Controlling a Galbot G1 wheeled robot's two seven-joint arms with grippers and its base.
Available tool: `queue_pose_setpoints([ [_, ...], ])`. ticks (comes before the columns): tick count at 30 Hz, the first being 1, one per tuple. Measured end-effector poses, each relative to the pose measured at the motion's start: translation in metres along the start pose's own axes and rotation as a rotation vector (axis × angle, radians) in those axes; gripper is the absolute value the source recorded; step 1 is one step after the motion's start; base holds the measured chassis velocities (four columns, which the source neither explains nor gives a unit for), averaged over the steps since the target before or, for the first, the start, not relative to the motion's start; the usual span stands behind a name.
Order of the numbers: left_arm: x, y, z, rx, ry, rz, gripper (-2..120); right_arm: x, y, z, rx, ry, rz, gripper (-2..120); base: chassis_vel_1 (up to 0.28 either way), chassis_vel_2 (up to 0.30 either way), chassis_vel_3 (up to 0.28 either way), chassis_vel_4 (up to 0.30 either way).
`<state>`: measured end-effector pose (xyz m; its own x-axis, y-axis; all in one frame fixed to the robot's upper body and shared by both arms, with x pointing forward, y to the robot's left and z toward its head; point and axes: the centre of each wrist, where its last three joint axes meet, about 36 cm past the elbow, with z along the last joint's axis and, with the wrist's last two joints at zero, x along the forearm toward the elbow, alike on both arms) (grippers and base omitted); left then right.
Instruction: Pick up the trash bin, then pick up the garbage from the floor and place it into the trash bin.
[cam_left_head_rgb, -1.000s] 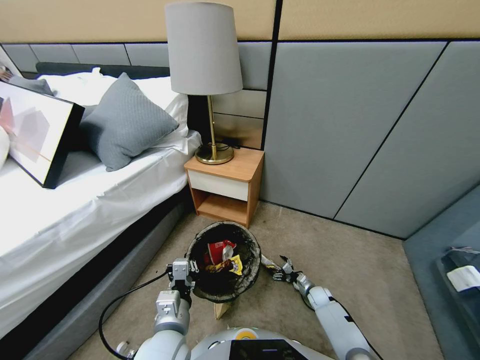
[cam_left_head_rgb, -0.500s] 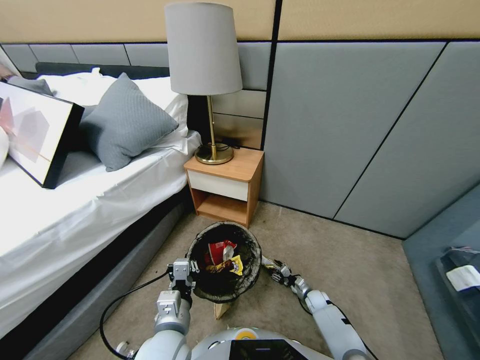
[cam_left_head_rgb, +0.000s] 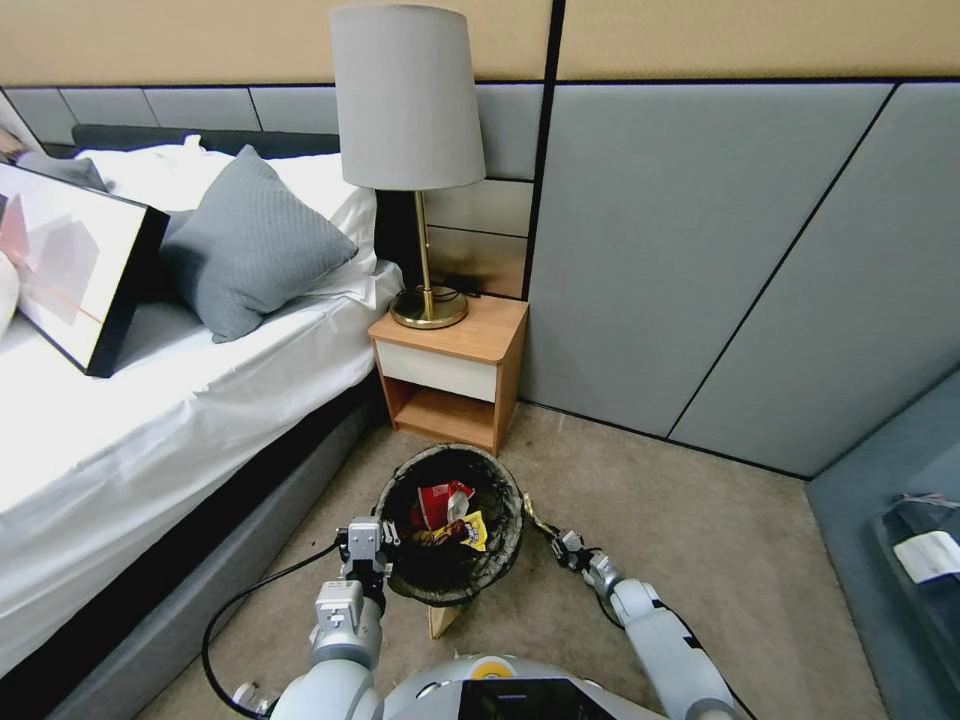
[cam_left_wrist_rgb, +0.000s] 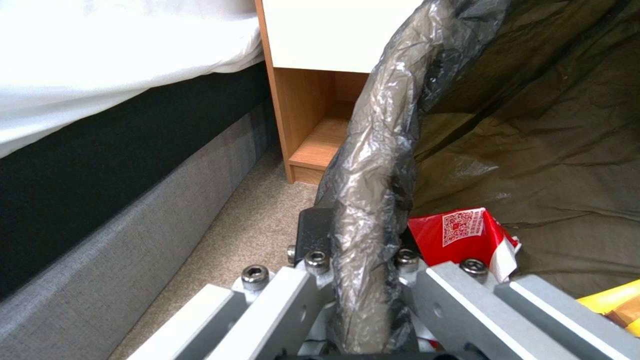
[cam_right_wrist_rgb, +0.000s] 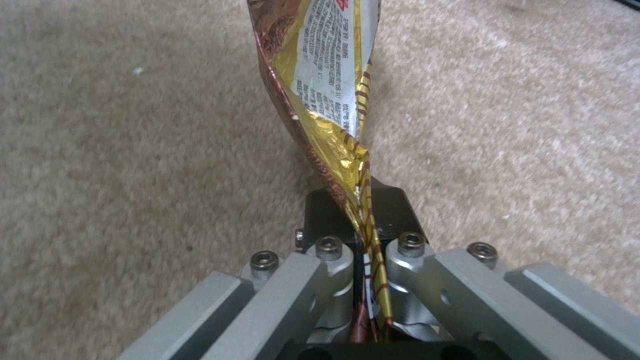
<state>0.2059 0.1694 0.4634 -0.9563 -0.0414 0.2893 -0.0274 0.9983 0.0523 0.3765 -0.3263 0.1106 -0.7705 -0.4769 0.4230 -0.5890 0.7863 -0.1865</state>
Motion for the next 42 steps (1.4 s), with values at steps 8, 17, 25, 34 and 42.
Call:
queue_pose_setpoints([
  [8,-0.001,0.0,0.0,0.001,-0.001,0.001,0,-0.001,-0.003,-0.018,-0.026,-0.097,0.084,0,0.0,0.0,0.0,0.0],
  [17,-0.002,-0.002,0.002,0.0,0.002,0.01,0,0.017,0.01,-0.092,-0.106,-0.373,0.19,0,0.0,0.0,0.0,0.0],
  [25,-0.002,-0.003,0.004,-0.001,0.006,0.019,0,0.055,0.01,-0.189,-0.111,-0.66,0.23,0,0.0,0.0,0.0,0.0],
  [34,-0.001,-0.005,0.005,-0.003,0.009,0.023,0,0.104,0.025,-0.305,-0.097,-0.956,0.144,0,0.0,0.0,0.0,0.0],
  [42,-0.001,-0.005,0.006,-0.007,0.009,0.025,0,0.125,0.07,-0.332,-0.063,-0.981,-0.037,0,0.0,0.0,0.0,0.0],
])
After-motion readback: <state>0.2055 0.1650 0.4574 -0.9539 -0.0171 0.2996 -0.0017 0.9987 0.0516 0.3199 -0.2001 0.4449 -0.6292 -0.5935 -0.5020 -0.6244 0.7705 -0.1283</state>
